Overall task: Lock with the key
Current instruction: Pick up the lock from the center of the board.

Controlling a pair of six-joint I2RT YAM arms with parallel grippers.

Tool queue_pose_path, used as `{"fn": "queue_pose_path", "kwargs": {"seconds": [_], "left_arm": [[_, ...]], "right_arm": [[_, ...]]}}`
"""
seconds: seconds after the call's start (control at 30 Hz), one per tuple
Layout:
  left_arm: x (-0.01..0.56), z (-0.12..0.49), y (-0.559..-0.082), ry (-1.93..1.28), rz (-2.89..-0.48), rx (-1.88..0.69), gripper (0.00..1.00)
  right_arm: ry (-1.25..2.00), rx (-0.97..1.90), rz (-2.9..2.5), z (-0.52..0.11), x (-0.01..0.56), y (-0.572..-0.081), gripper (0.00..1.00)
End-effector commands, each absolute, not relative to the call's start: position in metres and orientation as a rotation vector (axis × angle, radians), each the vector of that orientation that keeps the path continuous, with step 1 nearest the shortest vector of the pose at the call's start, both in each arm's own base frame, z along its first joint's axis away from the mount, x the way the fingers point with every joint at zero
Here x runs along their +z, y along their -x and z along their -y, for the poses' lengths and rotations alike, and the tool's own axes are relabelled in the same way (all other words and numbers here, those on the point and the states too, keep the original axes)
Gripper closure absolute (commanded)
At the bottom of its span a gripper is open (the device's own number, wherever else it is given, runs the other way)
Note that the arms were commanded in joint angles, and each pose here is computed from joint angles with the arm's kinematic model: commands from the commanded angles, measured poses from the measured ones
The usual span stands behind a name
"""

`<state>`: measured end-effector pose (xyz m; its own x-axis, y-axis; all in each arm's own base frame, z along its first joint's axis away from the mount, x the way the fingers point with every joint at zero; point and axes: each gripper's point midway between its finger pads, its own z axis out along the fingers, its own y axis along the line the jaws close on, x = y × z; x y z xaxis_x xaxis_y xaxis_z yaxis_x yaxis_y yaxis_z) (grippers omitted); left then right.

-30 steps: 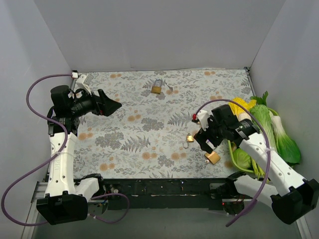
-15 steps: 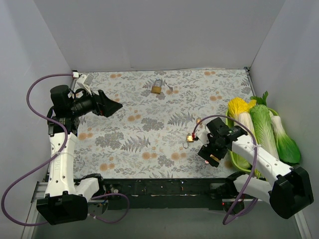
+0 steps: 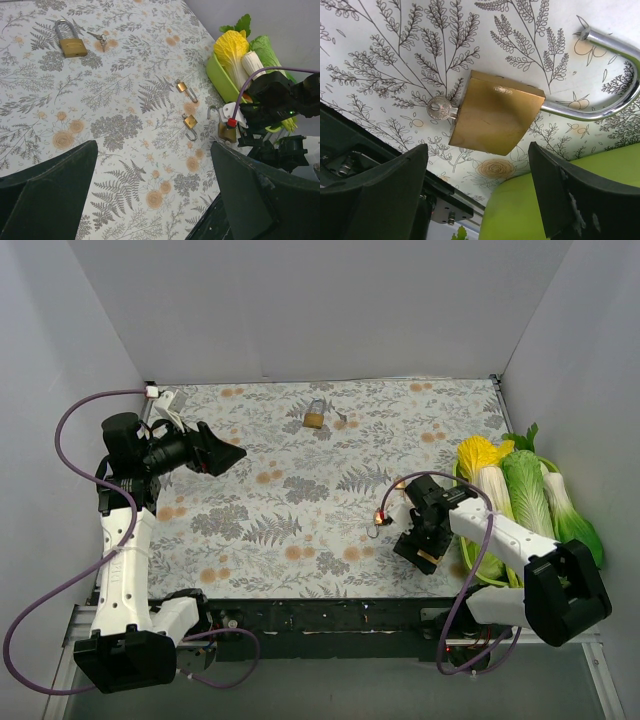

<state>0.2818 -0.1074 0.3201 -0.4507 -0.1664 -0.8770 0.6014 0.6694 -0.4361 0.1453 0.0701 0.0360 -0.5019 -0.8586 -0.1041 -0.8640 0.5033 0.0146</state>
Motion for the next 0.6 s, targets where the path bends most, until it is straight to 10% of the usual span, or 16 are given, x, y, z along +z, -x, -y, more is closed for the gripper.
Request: {"fn": "queue_pose_path", "kwargs": {"seconds": [0.0, 0.57], "left_arm": [[0.332, 0.107, -0.281, -0.365, -1.794, -0.899, 0.02], [0.328, 0.105, -0.285, -0.363, -1.803, -0.886, 0.02]], "right_arm": [[1.526, 0.059, -2.615, -0.07, 0.035, -0.158, 0.13], [1.626, 0.035, -2.532, -0.068, 0.009, -0.164, 0.36]]}}
